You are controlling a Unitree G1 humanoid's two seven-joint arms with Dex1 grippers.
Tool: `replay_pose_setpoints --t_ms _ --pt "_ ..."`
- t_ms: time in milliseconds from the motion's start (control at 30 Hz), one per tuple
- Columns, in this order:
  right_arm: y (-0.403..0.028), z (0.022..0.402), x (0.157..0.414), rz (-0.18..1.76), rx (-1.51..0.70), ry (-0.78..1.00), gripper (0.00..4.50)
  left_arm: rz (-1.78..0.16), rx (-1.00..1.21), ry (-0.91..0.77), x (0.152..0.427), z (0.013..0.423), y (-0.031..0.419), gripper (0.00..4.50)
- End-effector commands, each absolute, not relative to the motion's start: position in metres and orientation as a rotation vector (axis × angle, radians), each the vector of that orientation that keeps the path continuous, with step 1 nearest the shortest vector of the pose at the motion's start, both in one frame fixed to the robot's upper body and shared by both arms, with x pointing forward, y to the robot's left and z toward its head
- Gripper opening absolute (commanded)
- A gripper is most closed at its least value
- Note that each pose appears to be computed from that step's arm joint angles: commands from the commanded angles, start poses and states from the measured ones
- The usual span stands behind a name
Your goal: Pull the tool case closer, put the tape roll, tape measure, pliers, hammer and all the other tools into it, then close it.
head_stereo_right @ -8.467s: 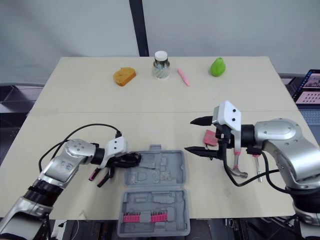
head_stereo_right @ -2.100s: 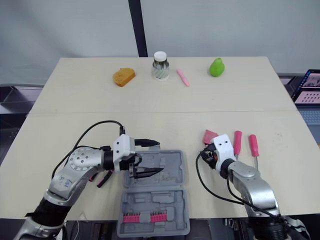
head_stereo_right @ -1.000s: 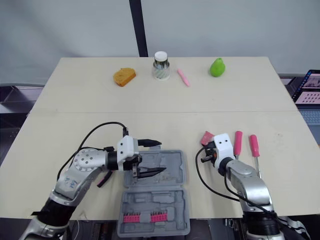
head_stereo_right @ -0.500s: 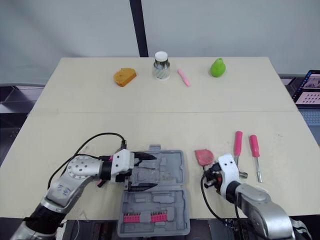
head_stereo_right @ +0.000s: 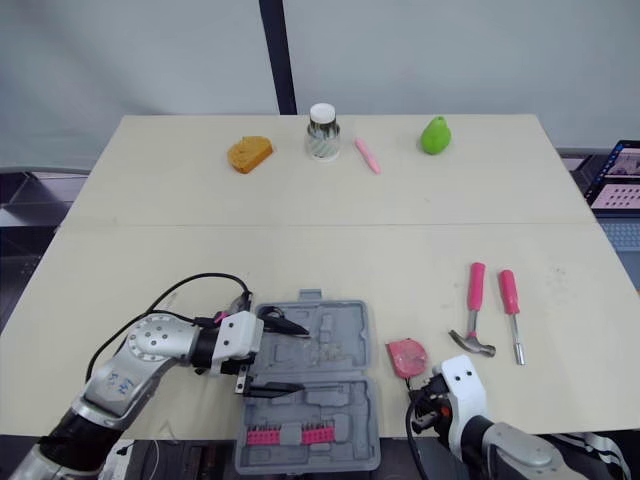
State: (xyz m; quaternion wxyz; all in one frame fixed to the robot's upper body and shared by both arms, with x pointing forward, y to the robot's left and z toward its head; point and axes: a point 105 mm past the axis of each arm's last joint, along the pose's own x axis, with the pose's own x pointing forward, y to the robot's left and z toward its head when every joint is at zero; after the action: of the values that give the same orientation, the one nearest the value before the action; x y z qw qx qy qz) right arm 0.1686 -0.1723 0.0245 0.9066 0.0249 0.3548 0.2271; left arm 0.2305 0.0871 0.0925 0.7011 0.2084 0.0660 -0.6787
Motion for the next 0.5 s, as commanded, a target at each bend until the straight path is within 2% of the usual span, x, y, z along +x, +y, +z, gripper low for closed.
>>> replay_pose_setpoints --t_ms 33,433,467,500 --pt "-0.165 0.032 0.163 0.510 0.063 0.712 0.03 -1.532 0.467 0.131 0.229 0.094 0.086 4.50" --pt "-0.161 0.035 0.163 0.585 0.048 0.708 0.03 -1.529 0.460 0.123 0.228 0.093 0.084 4.50" --pt "-0.164 0.039 0.162 0.619 0.038 0.709 0.55 -1.518 0.458 0.107 0.229 0.095 0.084 4.50" --pt "-0.168 0.046 0.160 0.669 0.021 0.713 0.83 -1.510 0.456 0.095 0.229 0.097 0.084 4.50"
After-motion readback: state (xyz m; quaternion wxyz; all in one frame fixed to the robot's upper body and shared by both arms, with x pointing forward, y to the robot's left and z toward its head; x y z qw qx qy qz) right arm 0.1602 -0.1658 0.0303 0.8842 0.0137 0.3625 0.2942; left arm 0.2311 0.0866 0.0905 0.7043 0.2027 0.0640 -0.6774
